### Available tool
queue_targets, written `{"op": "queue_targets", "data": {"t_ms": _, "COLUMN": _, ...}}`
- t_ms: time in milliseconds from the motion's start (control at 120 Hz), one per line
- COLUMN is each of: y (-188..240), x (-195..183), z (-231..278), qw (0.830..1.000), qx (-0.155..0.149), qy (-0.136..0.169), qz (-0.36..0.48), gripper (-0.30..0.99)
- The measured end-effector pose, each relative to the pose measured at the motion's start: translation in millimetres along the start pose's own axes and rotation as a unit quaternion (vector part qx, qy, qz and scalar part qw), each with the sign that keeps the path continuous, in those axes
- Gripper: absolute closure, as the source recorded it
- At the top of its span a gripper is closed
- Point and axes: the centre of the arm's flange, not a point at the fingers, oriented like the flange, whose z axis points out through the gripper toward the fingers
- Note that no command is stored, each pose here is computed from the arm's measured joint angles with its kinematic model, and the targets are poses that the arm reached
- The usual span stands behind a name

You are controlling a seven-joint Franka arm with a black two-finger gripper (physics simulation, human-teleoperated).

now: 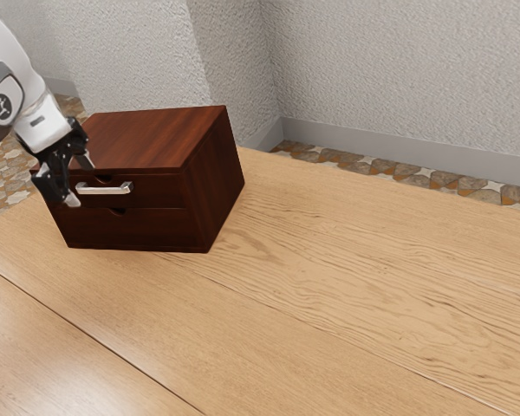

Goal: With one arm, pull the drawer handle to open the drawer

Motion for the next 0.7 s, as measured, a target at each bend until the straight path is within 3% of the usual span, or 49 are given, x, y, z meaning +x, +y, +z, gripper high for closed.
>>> {"op": "queue_targets", "data": {"t_ms": 258, "y": -18.0, "x": -13.5, "z": 19.6, "qw": 0.997, "qx": 0.041, "qy": 0.017, "qz": 0.064, "gripper": 0.41}}
{"op": "queue_targets", "data": {"t_ms": 700, "y": -32.9, "x": -15.4, "z": 45.8, "qw": 0.987, "qx": 0.069, "qy": 0.044, "qz": 0.14, "gripper": 0.5}}
